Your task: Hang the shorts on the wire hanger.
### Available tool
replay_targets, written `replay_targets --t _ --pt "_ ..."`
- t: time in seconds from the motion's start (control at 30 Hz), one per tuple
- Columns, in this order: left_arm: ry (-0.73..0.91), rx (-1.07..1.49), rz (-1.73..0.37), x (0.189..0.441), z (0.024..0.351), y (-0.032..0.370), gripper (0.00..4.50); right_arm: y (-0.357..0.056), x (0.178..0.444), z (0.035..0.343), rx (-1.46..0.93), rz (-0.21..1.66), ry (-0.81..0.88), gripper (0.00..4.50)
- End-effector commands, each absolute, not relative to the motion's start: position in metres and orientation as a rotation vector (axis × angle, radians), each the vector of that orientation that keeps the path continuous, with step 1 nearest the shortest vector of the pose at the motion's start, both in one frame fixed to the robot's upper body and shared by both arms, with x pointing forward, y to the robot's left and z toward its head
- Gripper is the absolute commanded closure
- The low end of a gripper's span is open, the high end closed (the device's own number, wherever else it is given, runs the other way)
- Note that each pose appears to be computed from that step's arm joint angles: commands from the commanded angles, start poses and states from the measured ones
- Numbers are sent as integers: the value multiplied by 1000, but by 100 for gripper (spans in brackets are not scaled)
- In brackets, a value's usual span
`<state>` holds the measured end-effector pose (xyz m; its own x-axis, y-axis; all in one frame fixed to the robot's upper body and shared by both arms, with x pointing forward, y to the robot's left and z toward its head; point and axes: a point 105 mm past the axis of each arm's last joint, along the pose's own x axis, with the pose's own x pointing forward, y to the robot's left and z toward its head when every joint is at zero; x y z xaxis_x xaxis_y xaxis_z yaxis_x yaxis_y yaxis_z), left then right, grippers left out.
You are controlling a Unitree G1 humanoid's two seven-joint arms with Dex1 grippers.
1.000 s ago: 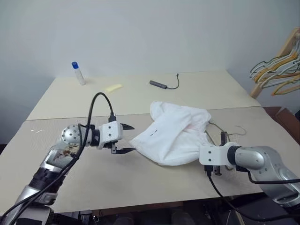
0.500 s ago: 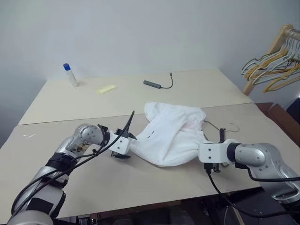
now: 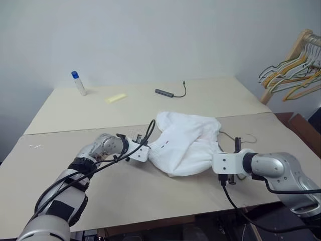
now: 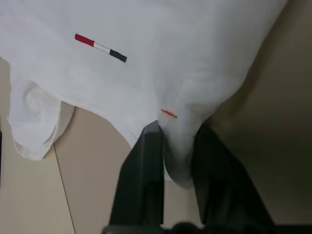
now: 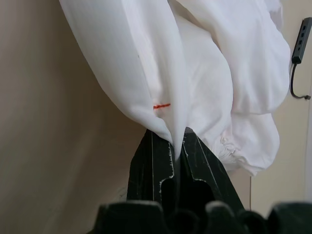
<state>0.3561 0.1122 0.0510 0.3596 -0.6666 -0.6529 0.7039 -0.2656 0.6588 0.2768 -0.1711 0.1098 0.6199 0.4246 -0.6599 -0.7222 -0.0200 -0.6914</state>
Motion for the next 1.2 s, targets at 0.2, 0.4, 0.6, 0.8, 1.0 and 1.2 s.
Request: replay_targets --t 0.2,0.4,0.6,0.8,1.0,1.2 --pt "147 1301 -1288 353 79 163 449 -175 291 123 -1311 885 239 450" --pt "325 1306 -1286 302 99 234 449 -186 296 130 -1357 925 215 450" --pt "410 1205 -1291 240 106 234 449 -166 273 132 -1301 1188 131 450" --pt "469 1074 -1256 206 99 219 449 -171 259 130 -1274 1331 185 450" --pt "264 992 -964 291 128 200 449 -171 326 174 -1208 1109 70 450" --pt "-53 841 -461 434 240 180 449 -184 455 280 -1245 401 -90 450"
